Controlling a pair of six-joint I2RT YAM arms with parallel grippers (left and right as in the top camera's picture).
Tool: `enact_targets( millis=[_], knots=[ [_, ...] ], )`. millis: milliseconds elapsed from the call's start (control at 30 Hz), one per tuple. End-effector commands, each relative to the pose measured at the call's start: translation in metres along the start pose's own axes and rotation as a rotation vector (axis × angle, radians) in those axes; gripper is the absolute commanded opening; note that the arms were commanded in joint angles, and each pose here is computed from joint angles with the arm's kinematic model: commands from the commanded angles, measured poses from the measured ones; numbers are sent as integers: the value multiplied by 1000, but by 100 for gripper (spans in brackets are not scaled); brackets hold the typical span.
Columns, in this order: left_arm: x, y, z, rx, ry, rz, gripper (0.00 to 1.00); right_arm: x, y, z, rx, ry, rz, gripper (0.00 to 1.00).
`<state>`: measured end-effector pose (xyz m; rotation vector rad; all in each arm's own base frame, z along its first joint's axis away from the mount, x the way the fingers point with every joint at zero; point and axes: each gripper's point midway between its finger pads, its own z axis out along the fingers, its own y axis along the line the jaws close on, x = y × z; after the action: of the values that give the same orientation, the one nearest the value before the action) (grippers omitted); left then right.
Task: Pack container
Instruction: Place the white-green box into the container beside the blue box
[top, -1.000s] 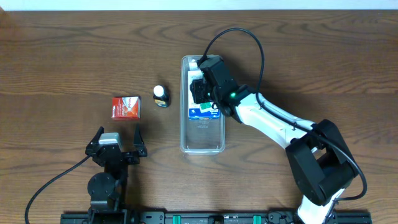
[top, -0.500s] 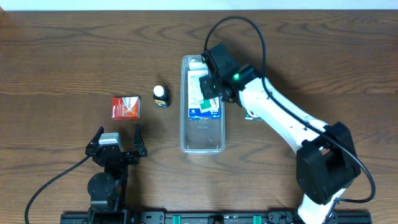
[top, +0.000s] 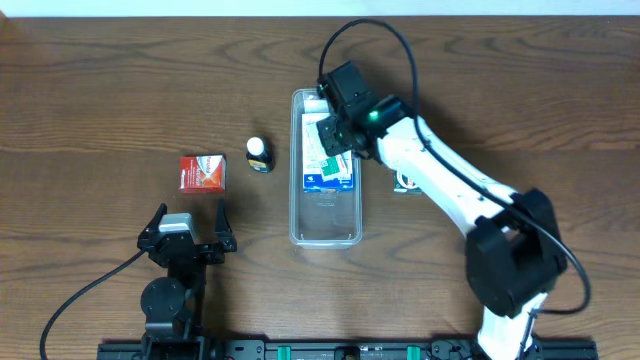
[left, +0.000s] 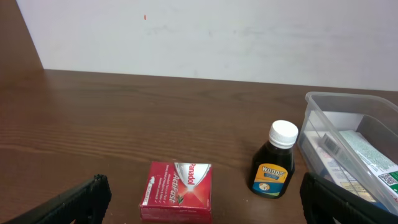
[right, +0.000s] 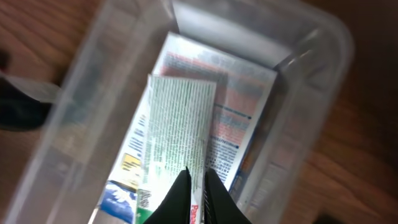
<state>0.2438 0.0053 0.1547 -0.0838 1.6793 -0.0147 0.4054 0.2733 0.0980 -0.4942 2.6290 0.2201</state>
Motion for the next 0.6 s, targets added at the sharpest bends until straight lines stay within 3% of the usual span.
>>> enact_targets(
  millis=[0, 567],
  knots=[
    [19, 3, 2, -13, 47, 9, 98, 9, 3, 17, 6, 41, -67, 8],
    [18, 3, 2, -13, 47, 9, 98, 29, 39, 24, -164, 108, -174, 8]
  ],
)
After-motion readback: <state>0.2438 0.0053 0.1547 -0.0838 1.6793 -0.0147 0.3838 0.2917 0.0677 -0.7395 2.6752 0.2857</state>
